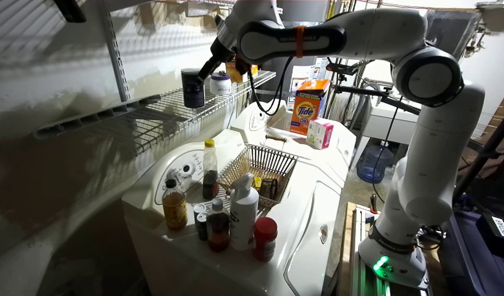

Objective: Flip the blue can twice

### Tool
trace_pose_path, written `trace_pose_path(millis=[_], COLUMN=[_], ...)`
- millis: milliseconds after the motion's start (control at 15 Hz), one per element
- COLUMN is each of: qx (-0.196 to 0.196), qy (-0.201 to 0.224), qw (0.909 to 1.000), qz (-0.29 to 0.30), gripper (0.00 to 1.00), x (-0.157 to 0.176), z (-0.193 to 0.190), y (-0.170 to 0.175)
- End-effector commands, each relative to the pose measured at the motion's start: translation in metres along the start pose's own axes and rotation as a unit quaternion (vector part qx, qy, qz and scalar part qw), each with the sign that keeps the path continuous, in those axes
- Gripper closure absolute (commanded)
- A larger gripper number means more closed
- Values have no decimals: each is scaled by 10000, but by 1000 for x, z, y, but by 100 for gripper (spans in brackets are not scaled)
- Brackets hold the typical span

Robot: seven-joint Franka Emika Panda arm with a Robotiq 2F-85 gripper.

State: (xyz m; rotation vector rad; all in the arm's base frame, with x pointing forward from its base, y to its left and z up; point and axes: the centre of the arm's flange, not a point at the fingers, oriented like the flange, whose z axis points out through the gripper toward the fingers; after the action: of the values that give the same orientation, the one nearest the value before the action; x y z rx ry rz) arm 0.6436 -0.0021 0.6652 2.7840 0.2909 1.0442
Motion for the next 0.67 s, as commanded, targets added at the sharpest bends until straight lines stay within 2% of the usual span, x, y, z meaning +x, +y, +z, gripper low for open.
trace_pose_path(millis=[0,600], qx=[-155,-81], qy=[102,77], qw=[9995,9975], qz=[259,700], gripper=[0,0], x=[19,27], z=[12,38], y=[13,26])
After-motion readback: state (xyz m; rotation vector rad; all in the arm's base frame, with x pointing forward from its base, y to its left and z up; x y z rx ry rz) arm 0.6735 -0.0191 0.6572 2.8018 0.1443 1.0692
